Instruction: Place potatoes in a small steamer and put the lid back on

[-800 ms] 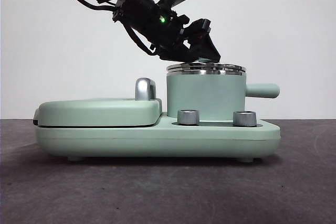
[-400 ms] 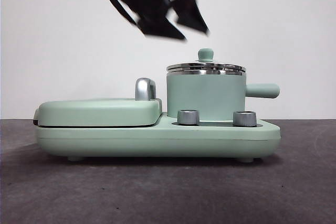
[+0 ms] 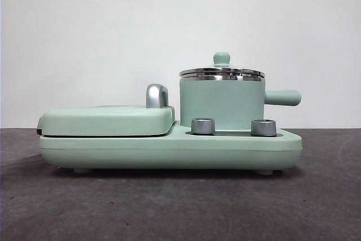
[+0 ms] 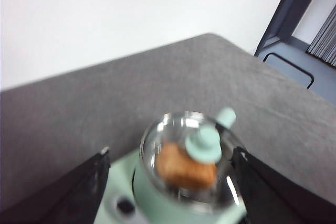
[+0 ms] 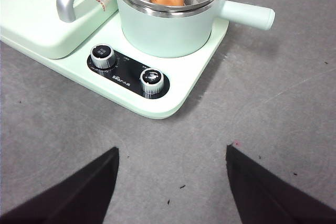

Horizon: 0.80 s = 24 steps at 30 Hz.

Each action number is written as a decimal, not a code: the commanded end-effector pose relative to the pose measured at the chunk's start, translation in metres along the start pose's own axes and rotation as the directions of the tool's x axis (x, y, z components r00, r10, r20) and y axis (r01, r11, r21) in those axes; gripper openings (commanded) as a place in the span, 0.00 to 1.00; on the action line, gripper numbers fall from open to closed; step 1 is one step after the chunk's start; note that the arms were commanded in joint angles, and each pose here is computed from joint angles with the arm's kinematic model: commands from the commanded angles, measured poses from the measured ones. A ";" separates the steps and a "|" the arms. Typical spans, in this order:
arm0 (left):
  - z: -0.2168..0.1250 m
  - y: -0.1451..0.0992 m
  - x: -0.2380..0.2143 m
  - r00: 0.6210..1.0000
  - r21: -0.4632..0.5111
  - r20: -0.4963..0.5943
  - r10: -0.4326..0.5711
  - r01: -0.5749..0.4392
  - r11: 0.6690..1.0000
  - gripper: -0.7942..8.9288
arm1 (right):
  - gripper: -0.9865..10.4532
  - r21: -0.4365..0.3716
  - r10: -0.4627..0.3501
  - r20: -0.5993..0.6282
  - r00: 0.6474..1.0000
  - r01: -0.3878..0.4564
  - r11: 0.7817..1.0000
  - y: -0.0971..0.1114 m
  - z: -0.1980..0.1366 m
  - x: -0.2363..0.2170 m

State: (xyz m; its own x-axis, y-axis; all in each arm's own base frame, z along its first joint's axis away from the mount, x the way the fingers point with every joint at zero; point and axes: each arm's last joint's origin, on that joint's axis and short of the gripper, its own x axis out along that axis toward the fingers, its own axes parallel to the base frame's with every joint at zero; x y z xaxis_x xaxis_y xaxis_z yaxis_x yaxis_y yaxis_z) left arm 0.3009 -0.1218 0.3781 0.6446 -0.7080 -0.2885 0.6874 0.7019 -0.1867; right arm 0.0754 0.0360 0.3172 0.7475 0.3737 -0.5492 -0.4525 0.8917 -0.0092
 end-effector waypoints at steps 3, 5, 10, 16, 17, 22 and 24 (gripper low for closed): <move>-0.026 -0.009 -0.038 1.000 -0.014 -0.007 0.022 -0.022 1.000 0.47 | 0.36 0.004 0.001 0.011 1.000 -0.001 1.000 0.000 0.002 -0.001; -0.040 -0.013 -0.051 1.000 -0.033 -0.011 0.029 -0.030 0.999 0.47 | 0.36 0.004 0.001 0.011 1.000 -0.001 1.000 0.000 0.002 -0.001; -0.082 -0.025 -0.082 0.998 -0.117 -0.032 0.045 -0.049 0.992 0.47 | 0.36 0.004 0.007 0.012 1.000 -0.007 1.000 0.000 0.002 -0.001; -0.119 -0.039 -0.108 0.995 -0.194 -0.086 0.055 -0.071 0.978 0.47 | 0.36 0.004 0.009 0.011 1.000 -0.009 1.000 0.001 0.002 -0.001; -0.122 -0.041 -0.112 0.993 -0.199 -0.099 0.058 -0.077 0.977 0.47 | 0.36 0.004 0.009 0.011 1.000 -0.009 1.000 0.001 0.002 -0.001; -0.129 -0.047 -0.124 0.985 -0.226 -0.158 0.067 -0.102 0.969 0.47 | 0.36 0.008 0.010 0.010 1.000 -0.010 1.000 0.001 0.002 -0.001; -0.130 -0.048 -0.126 0.984 -0.226 -0.167 0.067 -0.104 0.968 0.45 | 0.36 0.008 0.008 0.010 1.000 -0.009 1.000 0.001 0.002 -0.001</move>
State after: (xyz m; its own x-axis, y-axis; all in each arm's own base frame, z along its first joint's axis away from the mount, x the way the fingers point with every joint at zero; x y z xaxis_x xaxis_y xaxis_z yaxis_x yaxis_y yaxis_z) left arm 0.1419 -0.0554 0.2975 0.6193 -0.6337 -0.4636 0.5179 0.7735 -0.3654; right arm 0.0754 0.0360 0.3172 0.7458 0.3767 -0.5495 -0.4549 0.8905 -0.0069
